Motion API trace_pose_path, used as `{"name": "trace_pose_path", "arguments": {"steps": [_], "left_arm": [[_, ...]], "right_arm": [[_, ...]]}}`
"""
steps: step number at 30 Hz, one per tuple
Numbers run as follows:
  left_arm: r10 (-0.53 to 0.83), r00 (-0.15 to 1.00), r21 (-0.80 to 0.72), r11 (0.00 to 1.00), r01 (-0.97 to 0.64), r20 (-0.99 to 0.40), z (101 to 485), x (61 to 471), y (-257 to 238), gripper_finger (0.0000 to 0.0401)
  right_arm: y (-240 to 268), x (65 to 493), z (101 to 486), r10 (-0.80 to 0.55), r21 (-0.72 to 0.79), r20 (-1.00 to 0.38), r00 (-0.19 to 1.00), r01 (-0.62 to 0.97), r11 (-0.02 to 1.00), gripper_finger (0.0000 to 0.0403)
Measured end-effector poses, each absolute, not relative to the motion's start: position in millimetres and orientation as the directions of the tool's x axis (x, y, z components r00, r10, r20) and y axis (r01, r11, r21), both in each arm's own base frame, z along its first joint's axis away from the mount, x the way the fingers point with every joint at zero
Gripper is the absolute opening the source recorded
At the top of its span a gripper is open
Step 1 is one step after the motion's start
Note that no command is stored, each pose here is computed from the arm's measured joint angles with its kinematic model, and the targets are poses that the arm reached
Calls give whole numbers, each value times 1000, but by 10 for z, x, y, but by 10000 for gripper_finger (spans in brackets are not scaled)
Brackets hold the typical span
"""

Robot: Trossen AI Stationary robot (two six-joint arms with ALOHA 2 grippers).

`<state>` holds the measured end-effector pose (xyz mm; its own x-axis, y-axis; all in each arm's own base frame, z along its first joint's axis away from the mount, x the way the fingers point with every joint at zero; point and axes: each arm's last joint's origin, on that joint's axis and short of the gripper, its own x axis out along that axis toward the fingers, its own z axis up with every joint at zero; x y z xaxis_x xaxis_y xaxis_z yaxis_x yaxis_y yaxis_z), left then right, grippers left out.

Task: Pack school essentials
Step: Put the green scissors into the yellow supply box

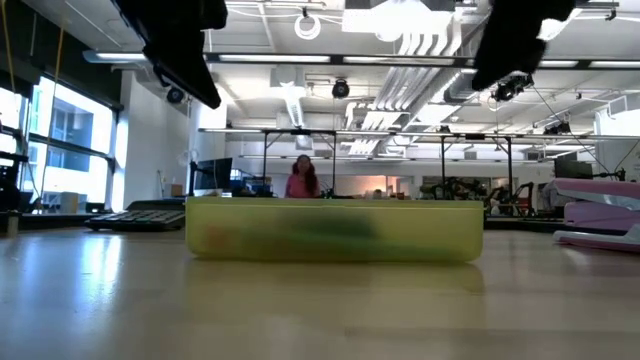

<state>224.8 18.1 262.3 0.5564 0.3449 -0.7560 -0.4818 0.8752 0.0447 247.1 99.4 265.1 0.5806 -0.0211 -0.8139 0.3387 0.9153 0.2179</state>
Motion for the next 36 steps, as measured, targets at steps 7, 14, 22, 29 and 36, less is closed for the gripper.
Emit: {"name": "trace_pose_path", "arguments": {"steps": [7,14,22,29,36], "left_arm": [[340,549,45,876,-481,-763,2593,2278,181,70],[294,555,-3,882,-472,-778,2576,2294,168,71],[287,566,-14,884,-468,-773,2582,2303,165,71],[288,567,-14,883,-468,-772,2583,2304,166,70],[291,569,-14,883,-469,-769,2586,2307,166,70]], "right_arm": [[1267,2312,2581,-14,286,-845,534,475,832,144],[1459,2224,2311,-73,189,-923,378,610,769,144],[1636,2252,2014,-81,118,-963,257,674,729,144],[1713,2305,1787,-40,70,-989,142,690,720,144],[1746,2327,1693,-17,56,-995,98,691,721,144]]}}
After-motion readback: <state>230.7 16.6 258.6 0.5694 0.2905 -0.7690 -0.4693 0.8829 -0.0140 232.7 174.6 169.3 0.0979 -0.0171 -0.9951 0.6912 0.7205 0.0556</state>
